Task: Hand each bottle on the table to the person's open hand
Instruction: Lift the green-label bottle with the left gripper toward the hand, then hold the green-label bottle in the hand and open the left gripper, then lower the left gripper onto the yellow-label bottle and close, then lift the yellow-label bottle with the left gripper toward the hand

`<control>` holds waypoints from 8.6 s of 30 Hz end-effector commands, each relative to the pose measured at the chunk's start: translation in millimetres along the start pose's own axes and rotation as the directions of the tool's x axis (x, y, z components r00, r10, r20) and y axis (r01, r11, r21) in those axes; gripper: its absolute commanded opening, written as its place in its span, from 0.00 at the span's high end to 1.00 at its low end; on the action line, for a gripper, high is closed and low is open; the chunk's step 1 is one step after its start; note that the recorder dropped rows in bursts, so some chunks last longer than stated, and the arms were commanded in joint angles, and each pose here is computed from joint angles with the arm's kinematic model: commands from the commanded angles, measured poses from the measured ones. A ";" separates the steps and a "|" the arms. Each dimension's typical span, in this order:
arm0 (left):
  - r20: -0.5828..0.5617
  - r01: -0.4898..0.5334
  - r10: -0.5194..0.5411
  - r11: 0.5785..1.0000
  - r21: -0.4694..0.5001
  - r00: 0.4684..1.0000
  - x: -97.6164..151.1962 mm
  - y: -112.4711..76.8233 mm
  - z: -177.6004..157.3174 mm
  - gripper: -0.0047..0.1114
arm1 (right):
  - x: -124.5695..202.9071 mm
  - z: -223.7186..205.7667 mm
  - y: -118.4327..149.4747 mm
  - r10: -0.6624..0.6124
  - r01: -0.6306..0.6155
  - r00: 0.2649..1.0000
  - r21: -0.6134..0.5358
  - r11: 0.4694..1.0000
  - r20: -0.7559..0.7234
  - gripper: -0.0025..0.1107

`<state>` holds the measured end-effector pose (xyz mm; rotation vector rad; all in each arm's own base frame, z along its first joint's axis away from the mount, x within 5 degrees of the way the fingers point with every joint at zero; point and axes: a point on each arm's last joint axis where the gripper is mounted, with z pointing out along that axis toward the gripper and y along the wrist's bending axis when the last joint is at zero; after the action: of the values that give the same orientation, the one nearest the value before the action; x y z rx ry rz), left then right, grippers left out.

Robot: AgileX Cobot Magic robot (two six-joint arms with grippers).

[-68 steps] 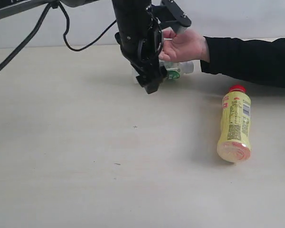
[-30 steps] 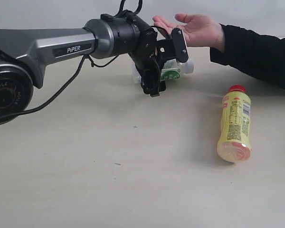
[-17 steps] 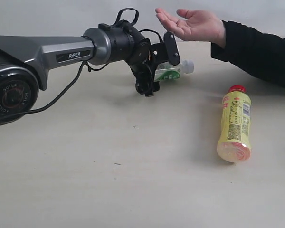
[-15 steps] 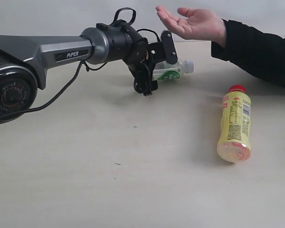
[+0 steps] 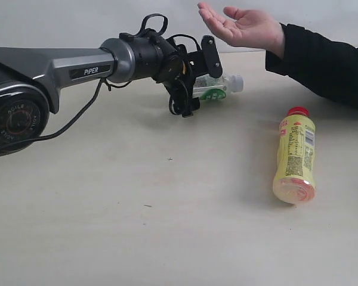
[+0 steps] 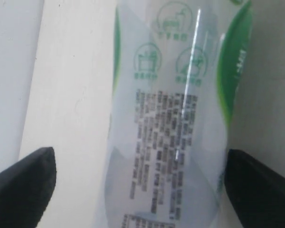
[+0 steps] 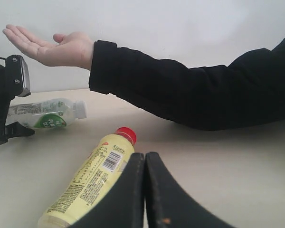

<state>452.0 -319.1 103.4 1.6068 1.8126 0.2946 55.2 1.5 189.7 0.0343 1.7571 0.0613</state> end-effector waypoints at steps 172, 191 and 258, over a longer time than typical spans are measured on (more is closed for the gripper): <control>-0.506 0.784 -0.680 0.169 0.597 0.531 -96.5 -25.5 -169.5 0.30 | 0.8 -0.1 -0.4 -0.005 0.005 1.000 0.005 1.000 0.006 0.98; -0.254 0.698 -0.659 0.602 0.388 0.708 -162.5 -111.3 -191.7 0.30 | 0.8 -0.1 -0.4 -0.003 0.003 1.000 0.005 1.000 0.006 0.98; -0.074 0.752 -0.759 0.618 0.231 0.647 -159.2 -59.2 -231.9 0.96 | 0.8 -0.1 -0.4 -0.005 0.005 1.000 0.005 1.000 0.006 0.98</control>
<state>251.6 -430.3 275.6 0.9224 2.4002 -0.3350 55.2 1.5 189.7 0.0343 1.7571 0.0613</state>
